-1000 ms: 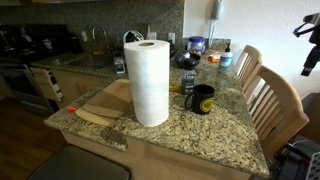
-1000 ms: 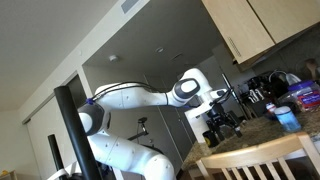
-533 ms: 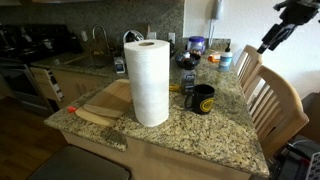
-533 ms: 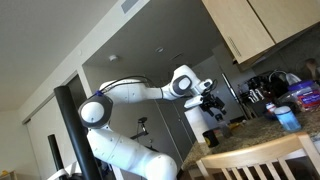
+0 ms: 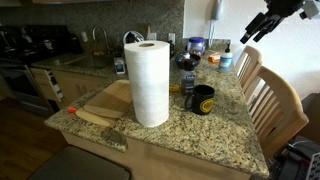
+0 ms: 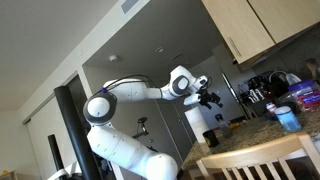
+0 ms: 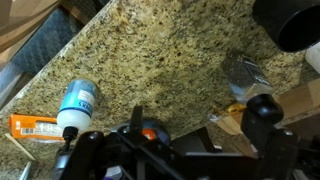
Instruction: Move the black pepper container backward and to the right
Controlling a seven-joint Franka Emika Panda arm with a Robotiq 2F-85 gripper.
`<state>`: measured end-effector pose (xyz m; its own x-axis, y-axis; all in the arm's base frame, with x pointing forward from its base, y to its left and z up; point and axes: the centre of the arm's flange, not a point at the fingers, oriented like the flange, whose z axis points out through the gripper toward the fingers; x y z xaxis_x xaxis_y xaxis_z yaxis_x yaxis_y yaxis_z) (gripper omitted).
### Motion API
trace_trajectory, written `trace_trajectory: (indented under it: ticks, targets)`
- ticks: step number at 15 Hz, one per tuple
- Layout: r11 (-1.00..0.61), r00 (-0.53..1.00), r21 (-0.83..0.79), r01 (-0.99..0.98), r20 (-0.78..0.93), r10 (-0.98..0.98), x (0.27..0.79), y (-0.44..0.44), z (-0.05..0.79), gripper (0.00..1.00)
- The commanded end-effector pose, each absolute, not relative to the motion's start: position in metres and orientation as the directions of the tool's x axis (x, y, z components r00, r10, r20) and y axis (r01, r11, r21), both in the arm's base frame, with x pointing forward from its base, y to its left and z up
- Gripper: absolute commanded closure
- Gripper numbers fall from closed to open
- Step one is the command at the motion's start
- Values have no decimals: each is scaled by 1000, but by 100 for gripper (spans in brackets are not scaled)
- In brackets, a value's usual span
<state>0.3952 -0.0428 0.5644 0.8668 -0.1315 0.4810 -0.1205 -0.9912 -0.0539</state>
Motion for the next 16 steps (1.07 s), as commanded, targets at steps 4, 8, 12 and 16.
trace_trajectory:
  ticks: [4, 8, 12, 16]
  targets:
    - [-994, 890, 18, -111, 447, -91, 443, 14, 525, 0]
    - [-995, 870, 86, -49, 492, 0, 460, 101, 499, 0]
    - [-998, 878, 63, -28, 478, 6, 447, 106, 496, 0]
    - [-995, 822, 47, -85, 568, -43, 443, 89, 509, 0]
